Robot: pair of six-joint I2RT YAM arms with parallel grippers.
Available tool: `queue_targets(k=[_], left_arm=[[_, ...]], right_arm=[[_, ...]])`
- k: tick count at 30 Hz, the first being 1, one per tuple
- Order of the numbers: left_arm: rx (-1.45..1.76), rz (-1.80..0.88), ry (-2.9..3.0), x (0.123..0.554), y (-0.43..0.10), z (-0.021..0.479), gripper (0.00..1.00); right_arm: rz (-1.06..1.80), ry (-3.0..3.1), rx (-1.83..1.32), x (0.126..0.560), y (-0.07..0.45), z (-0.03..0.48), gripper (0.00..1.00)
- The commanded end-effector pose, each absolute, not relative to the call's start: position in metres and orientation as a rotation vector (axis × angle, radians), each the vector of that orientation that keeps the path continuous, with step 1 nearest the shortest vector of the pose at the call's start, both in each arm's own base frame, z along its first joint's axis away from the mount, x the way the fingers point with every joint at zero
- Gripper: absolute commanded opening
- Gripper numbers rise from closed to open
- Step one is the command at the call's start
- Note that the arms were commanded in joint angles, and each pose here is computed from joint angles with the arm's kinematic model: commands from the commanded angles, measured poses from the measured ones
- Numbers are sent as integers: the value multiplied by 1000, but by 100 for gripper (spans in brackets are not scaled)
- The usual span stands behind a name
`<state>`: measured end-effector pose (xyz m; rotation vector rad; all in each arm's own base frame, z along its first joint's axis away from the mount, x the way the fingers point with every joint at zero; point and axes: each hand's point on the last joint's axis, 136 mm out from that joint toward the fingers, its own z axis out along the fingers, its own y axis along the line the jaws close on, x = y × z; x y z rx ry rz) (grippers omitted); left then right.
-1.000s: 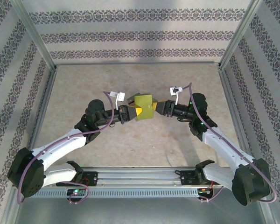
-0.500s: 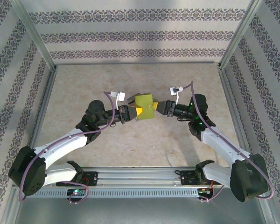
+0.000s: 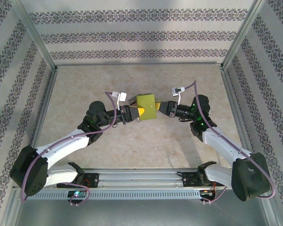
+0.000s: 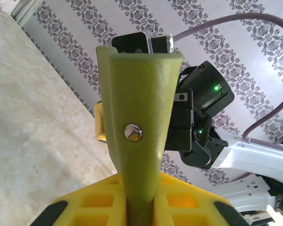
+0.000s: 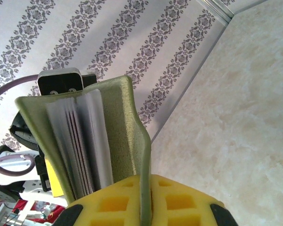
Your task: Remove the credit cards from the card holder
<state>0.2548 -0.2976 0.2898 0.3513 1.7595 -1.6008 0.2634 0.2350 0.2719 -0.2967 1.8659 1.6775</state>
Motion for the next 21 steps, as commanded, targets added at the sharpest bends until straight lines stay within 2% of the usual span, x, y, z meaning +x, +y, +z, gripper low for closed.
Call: queue_targets(k=[1,4,14,21], left_arm=[[315,-1578,1757,262,-296,283,38],[265,-1547,1808,265,-293,264,49],[139,-1467,1945,268,-280,202,67],[68,-1429,2037,268,-275,157,70]], right_arm=[[1702,1848,-395,247,241,276,0],[1690,1892,-361,249,240,265,0],[1615,2076,-238,251,245,202,0],[1581,2253,-185,248,251,142,0]])
